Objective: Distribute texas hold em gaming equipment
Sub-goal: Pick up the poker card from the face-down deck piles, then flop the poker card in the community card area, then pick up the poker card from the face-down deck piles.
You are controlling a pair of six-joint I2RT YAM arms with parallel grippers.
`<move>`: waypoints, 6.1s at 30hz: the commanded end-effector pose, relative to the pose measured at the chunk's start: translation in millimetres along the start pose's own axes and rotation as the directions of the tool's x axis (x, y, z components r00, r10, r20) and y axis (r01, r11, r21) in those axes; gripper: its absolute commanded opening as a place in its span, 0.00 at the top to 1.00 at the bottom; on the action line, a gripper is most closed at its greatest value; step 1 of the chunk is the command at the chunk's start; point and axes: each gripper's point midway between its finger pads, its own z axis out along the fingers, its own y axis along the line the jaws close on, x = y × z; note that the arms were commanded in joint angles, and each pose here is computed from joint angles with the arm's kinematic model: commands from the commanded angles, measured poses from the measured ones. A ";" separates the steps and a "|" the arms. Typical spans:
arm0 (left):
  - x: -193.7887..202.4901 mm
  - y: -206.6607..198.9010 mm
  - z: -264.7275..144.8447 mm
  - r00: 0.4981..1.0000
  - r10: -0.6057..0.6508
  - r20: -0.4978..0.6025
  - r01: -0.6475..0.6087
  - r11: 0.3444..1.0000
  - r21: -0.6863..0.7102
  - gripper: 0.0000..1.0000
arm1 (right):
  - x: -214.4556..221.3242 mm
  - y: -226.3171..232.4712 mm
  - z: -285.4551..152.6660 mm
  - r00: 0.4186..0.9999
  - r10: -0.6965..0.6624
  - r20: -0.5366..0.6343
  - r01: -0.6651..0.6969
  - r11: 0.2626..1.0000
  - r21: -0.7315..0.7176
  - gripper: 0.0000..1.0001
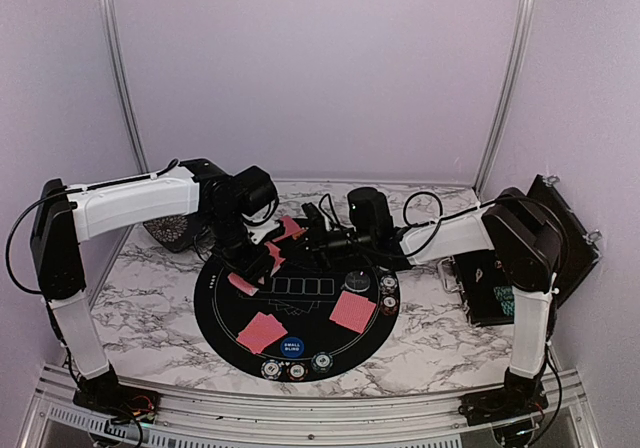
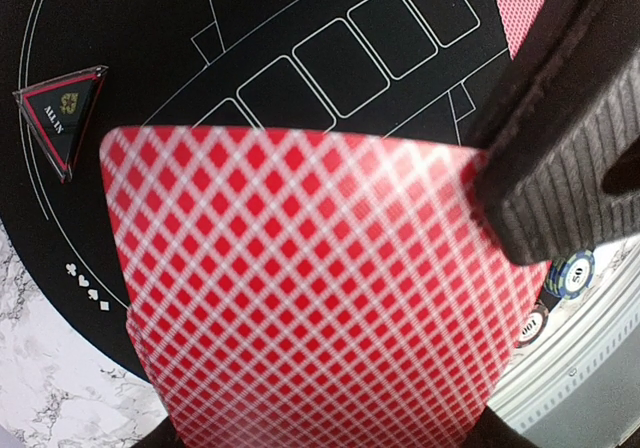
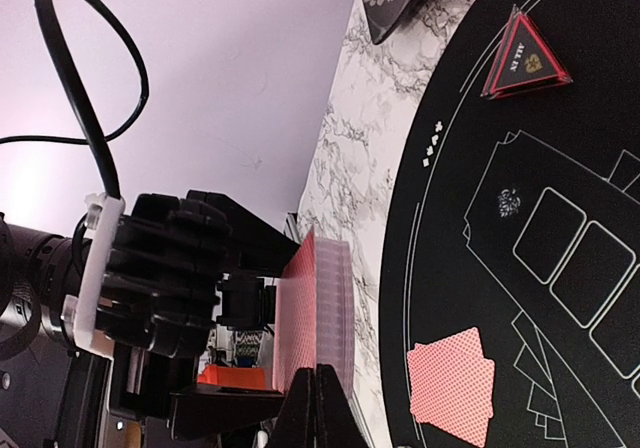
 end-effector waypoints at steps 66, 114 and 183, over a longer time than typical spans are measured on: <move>17.4 27.0 -5.1 0.997 -0.074 -0.001 0.073 0.997 -0.025 0.43 | -36.5 -54.1 -99.4 0.271 -0.843 -0.465 0.760 -0.109 0.641 1.00; 17.8 27.7 -1.9 0.997 -0.074 -0.008 0.074 0.997 -0.022 0.43 | 44.7 -83.1 -71.6 0.369 -0.816 -0.444 0.860 0.120 0.496 0.79; -11.3 -15.1 -12.2 0.998 0.057 0.030 -0.057 0.998 0.006 0.43 | 10.0 23.1 26.2 0.993 0.017 -0.116 -0.037 0.985 -0.170 0.47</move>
